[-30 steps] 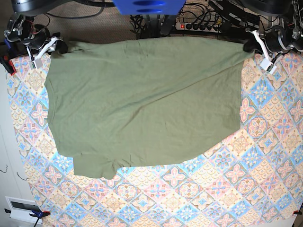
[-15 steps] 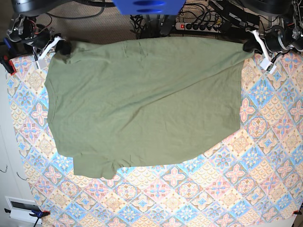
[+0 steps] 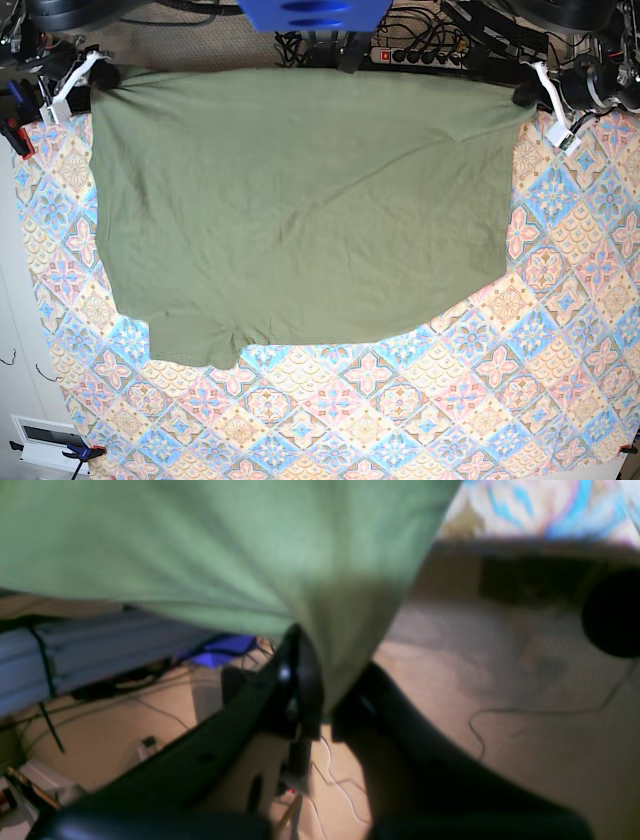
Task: Layout the t-shirt on the table in an organized manner, then fold the t-shirt properly
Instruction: 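Lift the held edge with both grippers and pull it taut, then lower the held edge with both grippers onto the shirt body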
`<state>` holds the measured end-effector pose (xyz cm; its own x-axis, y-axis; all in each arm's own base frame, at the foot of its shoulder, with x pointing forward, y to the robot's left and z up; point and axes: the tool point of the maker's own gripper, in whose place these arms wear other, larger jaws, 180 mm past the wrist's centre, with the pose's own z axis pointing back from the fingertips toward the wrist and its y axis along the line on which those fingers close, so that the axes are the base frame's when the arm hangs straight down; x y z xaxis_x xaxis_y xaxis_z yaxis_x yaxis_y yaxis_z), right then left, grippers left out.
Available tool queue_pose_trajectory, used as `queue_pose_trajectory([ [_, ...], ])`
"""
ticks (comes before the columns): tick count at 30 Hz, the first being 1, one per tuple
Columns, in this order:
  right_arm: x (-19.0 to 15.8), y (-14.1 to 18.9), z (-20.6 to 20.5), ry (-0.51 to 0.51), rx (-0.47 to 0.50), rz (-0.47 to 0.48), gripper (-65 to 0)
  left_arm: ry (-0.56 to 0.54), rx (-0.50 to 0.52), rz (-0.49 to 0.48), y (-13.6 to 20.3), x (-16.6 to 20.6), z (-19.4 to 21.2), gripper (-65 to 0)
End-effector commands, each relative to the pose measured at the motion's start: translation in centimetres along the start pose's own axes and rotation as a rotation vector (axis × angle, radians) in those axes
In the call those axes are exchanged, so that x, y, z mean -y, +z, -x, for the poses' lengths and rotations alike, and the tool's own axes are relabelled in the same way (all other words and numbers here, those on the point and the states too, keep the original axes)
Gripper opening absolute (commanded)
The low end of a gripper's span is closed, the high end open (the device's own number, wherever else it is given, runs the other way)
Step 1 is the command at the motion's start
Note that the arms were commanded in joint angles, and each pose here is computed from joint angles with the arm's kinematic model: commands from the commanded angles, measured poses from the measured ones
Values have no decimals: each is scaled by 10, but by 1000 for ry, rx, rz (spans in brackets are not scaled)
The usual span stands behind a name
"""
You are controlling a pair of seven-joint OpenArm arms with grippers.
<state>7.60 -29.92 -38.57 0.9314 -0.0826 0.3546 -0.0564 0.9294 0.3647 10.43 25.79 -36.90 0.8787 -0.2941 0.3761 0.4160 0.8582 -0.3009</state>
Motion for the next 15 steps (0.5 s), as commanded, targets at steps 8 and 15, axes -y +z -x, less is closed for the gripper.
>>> queue_pose_trajectory([
  [8,9,14,-10,26,2,27,-635,-27,55,-10,6,-3,-19,-650],
  [15,9,11,-31,41,55,22,-635,42,229,34,5,9,-49,-650],
])
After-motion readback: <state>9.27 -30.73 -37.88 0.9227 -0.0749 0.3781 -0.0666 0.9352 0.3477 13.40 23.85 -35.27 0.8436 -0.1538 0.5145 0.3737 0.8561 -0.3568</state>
